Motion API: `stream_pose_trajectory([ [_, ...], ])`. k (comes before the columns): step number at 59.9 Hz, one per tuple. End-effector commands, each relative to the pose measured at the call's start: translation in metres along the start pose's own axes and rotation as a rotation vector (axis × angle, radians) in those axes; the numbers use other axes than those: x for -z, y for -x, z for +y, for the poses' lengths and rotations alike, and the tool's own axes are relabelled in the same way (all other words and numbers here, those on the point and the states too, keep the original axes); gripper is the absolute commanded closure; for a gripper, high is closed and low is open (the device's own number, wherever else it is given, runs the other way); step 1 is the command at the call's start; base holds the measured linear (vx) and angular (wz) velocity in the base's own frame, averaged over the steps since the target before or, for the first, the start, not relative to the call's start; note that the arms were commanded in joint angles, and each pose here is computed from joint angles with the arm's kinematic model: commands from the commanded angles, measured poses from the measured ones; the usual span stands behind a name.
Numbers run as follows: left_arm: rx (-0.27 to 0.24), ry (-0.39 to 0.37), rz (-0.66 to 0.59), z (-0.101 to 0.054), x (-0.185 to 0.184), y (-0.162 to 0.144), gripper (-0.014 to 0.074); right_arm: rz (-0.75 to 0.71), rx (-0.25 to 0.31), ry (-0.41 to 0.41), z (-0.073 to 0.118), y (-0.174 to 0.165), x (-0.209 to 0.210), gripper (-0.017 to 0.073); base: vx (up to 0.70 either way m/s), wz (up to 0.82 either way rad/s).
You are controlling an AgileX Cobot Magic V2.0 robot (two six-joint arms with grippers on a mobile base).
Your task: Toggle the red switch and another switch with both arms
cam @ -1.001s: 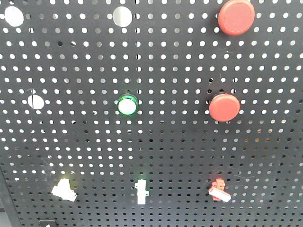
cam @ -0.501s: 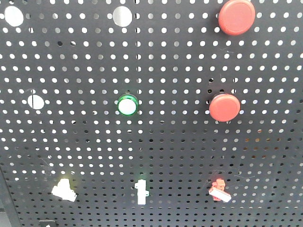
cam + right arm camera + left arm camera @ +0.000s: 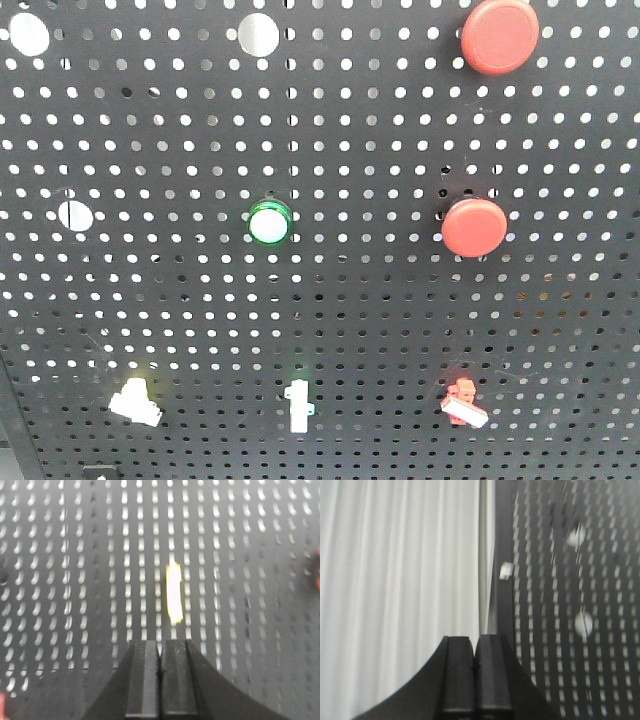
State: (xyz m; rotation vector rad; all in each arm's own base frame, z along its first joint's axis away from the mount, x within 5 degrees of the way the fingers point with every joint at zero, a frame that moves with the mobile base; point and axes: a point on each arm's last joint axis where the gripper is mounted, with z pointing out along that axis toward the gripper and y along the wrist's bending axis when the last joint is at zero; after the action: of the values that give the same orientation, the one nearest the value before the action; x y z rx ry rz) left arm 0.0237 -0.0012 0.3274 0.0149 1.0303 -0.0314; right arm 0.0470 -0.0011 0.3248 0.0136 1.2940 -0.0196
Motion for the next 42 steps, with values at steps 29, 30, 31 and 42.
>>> stream_pose_trajectory([
  [29,-0.072,-0.013,0.279,0.000,-0.064,-0.011,0.0591,0.168,0.043,0.010,0.001,-0.015,-0.067,0.0566,0.00,0.00],
  [30,-0.085,-0.016,0.291,0.000,-0.065,-0.013,0.0591,0.170,0.043,0.010,0.001,-0.016,-0.067,0.0566,0.00,0.00],
  [31,-0.100,-0.018,0.301,0.000,-0.066,-0.014,0.0591,0.172,0.043,0.011,0.001,-0.016,-0.067,0.0566,0.00,0.00],
  [42,-0.219,-0.061,0.375,-0.001,-0.077,-0.030,0.0591,0.165,0.044,0.011,0.001,-0.016,-0.068,0.0566,0.00,0.00],
])
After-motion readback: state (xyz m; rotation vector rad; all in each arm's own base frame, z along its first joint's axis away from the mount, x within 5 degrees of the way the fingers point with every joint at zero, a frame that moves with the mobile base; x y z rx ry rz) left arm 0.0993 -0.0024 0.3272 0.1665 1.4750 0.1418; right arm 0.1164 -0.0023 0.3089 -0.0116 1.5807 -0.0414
